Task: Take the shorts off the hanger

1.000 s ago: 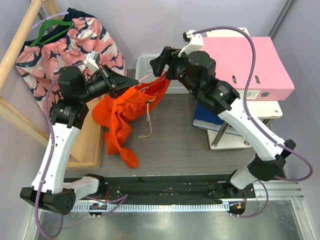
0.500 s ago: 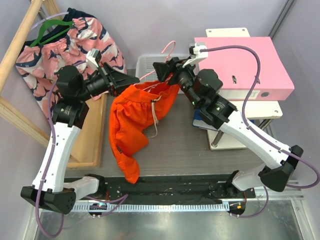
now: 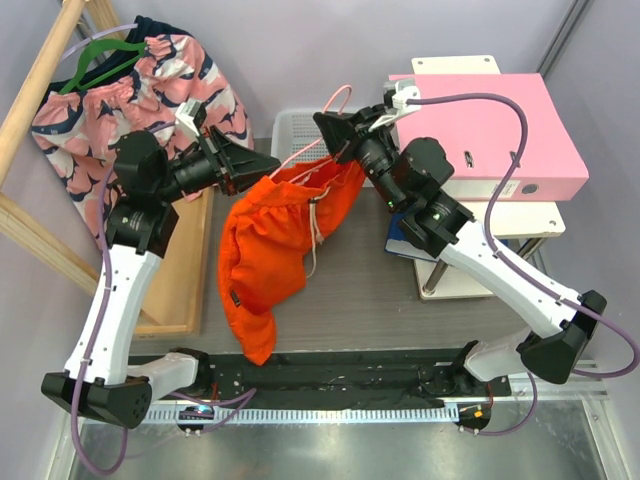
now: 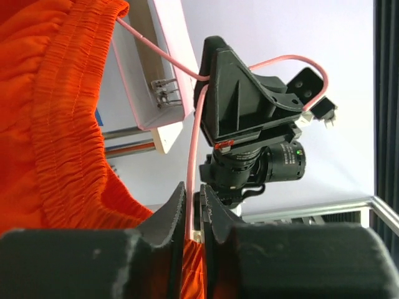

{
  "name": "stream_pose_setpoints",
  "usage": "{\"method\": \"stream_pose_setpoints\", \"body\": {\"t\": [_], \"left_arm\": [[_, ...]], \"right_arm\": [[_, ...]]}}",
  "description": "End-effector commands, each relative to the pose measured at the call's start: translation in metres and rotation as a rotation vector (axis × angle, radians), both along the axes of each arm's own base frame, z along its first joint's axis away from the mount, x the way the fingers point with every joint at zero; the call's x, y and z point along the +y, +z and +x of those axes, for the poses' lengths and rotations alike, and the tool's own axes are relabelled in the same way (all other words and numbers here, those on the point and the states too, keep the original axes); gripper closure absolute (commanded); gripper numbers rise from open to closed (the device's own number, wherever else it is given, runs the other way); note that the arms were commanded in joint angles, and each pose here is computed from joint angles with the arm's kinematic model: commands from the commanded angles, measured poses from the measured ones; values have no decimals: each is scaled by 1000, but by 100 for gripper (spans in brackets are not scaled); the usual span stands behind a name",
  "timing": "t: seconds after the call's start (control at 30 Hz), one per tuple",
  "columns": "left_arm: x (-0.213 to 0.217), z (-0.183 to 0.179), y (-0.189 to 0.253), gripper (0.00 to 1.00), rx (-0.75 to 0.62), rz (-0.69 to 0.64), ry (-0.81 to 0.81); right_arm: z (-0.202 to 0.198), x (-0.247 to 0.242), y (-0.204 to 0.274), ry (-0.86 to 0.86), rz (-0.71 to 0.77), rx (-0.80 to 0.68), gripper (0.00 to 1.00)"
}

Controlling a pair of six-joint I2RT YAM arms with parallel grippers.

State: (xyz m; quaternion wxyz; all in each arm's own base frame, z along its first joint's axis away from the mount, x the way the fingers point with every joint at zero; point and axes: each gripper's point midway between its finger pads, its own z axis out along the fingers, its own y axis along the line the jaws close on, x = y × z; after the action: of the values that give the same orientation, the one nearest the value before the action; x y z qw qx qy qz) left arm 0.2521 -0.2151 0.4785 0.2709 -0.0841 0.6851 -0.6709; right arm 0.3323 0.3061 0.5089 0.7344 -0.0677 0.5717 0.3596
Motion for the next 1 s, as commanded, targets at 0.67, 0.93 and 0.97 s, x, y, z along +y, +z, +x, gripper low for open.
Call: {"method": "stream_pose_setpoints", "body": {"t": [0.67,0.93,0.97], "left_arm": [[70,-47,-56,36,-193,627,252],[63,-34,-51,33,-172,591,239],[62,-33,-57,34,-149,594,226]], "right_arm": [[23,40,-2,68,-137,88,99],[22,55,-14,127,-167,118,99],[23,55,-14,129,-166,118,99]]}}
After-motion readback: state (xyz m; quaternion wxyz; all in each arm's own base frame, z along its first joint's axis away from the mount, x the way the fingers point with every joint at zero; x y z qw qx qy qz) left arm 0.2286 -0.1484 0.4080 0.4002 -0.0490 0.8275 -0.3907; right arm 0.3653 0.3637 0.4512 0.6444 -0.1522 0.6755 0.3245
